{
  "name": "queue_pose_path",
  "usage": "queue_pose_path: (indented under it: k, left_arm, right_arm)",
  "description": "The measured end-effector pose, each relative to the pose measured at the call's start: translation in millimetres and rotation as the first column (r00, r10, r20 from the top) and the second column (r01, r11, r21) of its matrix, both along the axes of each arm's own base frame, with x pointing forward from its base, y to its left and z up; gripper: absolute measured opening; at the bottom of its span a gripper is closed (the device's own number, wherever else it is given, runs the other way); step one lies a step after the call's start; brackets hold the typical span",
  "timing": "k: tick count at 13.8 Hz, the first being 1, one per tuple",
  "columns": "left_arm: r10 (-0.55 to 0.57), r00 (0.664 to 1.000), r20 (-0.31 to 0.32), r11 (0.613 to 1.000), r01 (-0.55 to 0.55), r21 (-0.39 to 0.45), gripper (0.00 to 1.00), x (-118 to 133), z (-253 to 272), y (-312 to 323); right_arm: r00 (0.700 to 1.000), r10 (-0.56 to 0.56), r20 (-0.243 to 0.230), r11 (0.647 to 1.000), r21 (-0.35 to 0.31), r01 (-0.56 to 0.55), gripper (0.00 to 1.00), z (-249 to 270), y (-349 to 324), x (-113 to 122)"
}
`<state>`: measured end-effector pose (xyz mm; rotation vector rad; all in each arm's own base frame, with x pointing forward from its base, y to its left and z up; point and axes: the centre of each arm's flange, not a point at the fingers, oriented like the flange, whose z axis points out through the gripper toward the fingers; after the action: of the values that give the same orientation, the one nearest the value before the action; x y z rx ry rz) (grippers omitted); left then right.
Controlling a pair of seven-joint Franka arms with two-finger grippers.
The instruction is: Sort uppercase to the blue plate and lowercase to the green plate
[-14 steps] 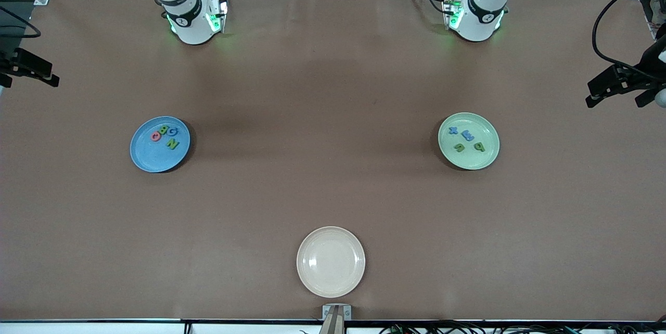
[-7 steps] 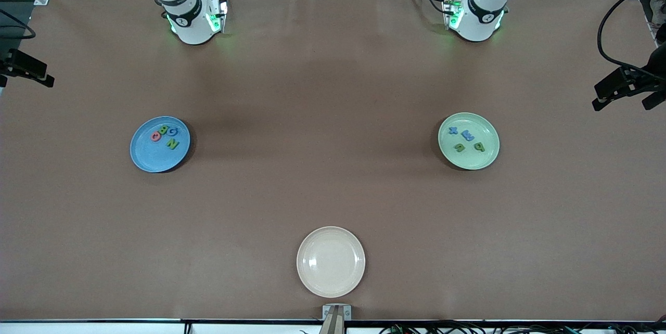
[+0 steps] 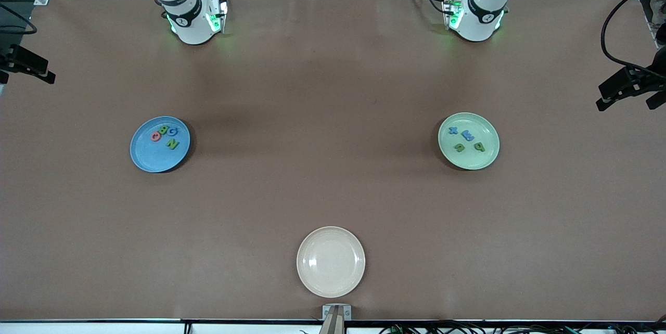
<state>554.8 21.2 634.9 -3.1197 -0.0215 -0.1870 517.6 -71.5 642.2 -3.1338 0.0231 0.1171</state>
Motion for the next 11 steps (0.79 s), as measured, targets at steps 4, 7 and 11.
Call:
queue_pose_path:
  k: [4,7,11]
  left_arm:
    - [0.000,1.000,0.004,1.000,0.000,0.000,1.00,0,2,0]
    - [0.000,1.000,0.008,1.000,0.000,0.000,1.00,0,4,0]
    - [-0.001,1.000,0.009,1.000,0.001,0.000,1.00,0,4,-1]
  right_arm:
    - [1.000,0.000,0.004,1.000,0.001,0.000,1.00,2,0,-2]
    - [1.000,0.000,0.000,1.000,0.002,0.000,1.00,0,0,-4]
    - [1.000,0.001,0.006,1.000,0.005,-0.001,1.00,-3,0,-11]
